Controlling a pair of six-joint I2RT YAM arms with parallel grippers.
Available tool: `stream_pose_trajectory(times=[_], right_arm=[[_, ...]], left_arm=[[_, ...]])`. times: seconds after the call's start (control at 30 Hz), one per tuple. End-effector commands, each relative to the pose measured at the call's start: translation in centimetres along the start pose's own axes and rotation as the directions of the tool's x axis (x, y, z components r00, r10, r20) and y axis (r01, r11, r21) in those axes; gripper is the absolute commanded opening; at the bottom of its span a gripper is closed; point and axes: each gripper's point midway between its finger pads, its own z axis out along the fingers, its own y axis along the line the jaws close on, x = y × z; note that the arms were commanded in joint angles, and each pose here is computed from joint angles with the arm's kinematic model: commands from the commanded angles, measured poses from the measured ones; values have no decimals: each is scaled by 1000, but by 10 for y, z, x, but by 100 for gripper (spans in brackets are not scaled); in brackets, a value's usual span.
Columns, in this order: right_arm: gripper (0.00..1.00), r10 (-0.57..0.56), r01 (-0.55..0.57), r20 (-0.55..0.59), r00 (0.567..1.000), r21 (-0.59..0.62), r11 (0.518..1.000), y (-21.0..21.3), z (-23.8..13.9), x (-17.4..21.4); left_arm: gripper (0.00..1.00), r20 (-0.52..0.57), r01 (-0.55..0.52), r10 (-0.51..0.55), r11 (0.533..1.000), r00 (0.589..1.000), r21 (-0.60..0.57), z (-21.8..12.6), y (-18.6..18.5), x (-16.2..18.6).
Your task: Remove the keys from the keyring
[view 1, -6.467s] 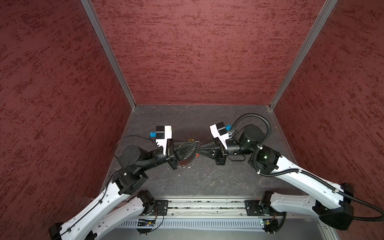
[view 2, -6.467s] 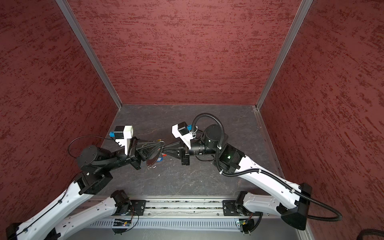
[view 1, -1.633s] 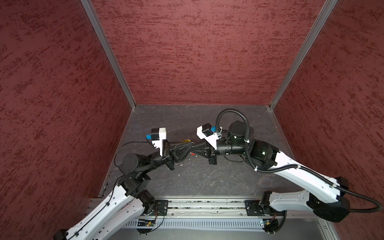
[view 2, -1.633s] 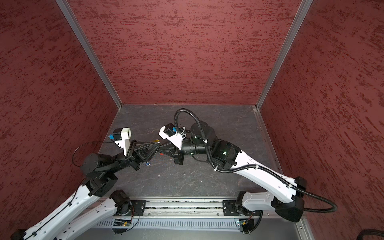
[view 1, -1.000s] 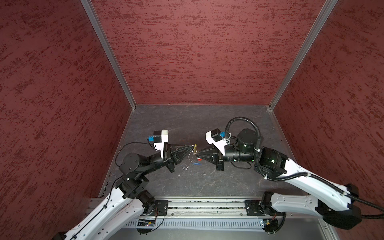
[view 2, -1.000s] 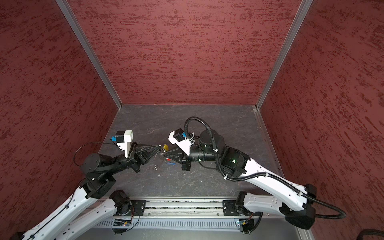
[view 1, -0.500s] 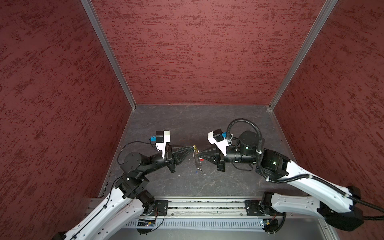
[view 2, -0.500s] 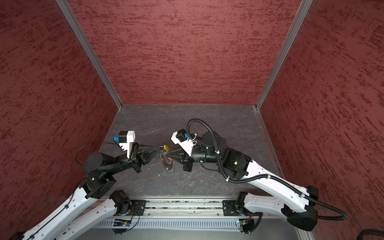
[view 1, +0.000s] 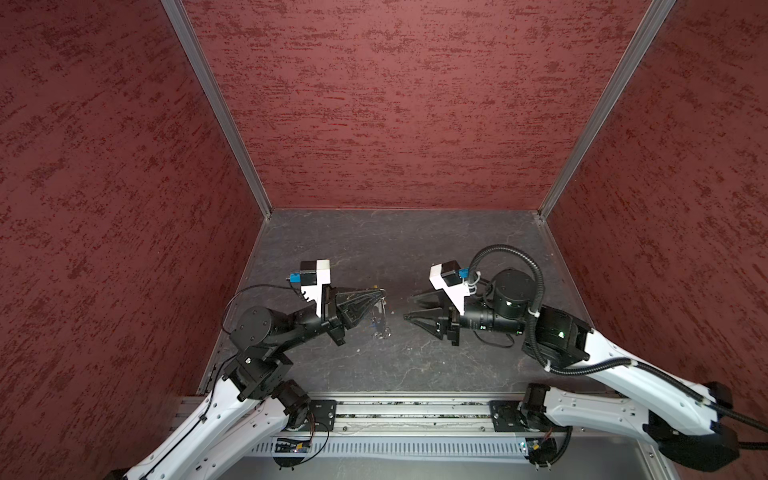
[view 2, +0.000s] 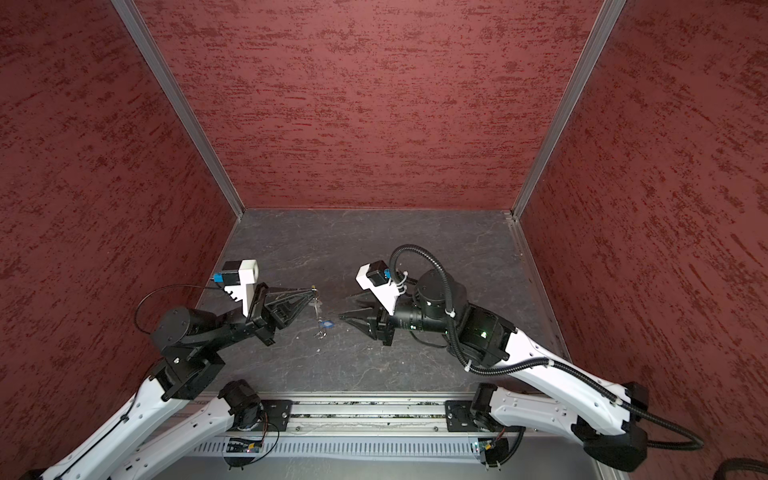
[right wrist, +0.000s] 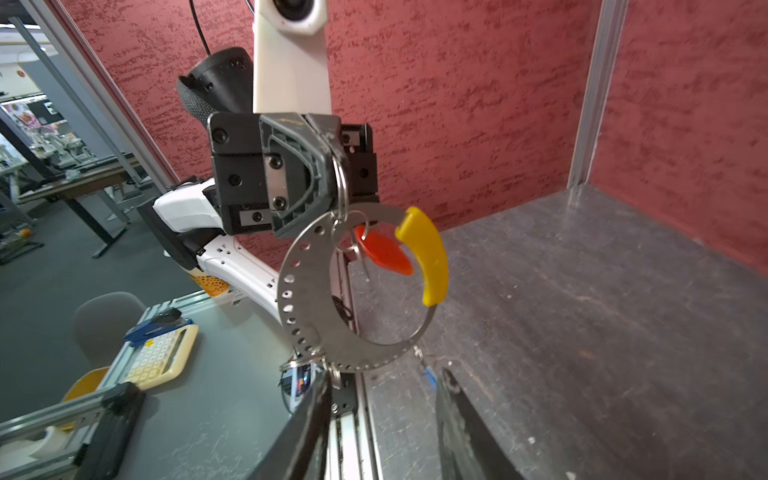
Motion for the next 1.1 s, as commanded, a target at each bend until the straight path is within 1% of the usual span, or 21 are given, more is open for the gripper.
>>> stream_pose_trajectory(times=[0.0, 0.13, 0.27, 0.43, 0.6, 0.87, 1.07], right_arm=[[50, -14, 28, 167, 986, -86, 996, 13, -9, -42], [53, 6, 37, 213, 977, -197, 980, 24, 2, -57], [52, 28, 22, 228, 973, -212, 977, 20, 12, -65], [44, 69, -3, 229, 971, -280, 960, 24, 14, -67], [37, 92, -24, 229, 969, -286, 958, 20, 16, -65], [32, 103, -26, 211, 972, -341, 940, 24, 23, -66], [26, 109, -27, 204, 973, -370, 929, 27, 26, -66]], left_arm=[[0, 51, -35, 34, 999, 998, 25, 0, -9, -18], [0, 54, -28, 26, 999, 998, 41, 3, -10, -19], [0, 60, -23, 20, 998, 998, 50, 4, -11, -20], [0, 56, -17, 13, 998, 998, 54, 5, -10, -18], [0, 55, -14, 10, 998, 998, 59, 5, -10, -17], [0, 52, -8, 5, 998, 999, 59, 5, -9, -15], [0, 50, -6, 4, 998, 999, 57, 6, -8, -14]])
